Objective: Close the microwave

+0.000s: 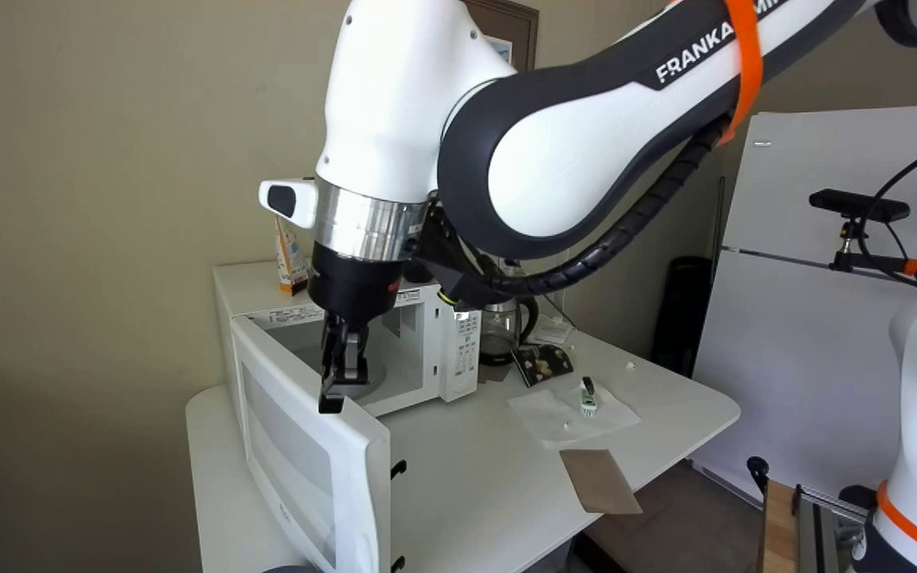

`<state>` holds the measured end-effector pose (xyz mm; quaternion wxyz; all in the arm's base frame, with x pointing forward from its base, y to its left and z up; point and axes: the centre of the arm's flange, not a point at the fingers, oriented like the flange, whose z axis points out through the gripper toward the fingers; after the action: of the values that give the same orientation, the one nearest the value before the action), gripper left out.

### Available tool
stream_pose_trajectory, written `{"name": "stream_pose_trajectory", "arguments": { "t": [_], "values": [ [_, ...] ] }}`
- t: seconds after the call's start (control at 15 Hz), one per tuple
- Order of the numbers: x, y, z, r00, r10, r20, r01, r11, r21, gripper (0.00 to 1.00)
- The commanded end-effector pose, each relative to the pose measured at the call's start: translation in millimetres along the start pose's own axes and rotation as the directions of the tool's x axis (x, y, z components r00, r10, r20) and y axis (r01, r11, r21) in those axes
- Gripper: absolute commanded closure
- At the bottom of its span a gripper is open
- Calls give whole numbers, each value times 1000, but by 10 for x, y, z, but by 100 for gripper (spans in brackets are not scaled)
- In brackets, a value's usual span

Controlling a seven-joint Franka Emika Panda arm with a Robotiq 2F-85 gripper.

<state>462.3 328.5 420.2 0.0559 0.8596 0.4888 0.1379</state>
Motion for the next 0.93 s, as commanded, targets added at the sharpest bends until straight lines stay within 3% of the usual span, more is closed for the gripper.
{"name": "stream_pose_trajectory", "arguments": {
  "t": [0.0, 0.6, 0.87],
  "values": [
    [99, 10, 243, 997, -69, -15, 69, 997, 15, 100],
    [-146, 147, 635, 981, -88, 173, 89, 996, 6, 100],
    [-354, 358, 659, 970, -3, 244, 23, 997, -80, 100]
  ]
}}
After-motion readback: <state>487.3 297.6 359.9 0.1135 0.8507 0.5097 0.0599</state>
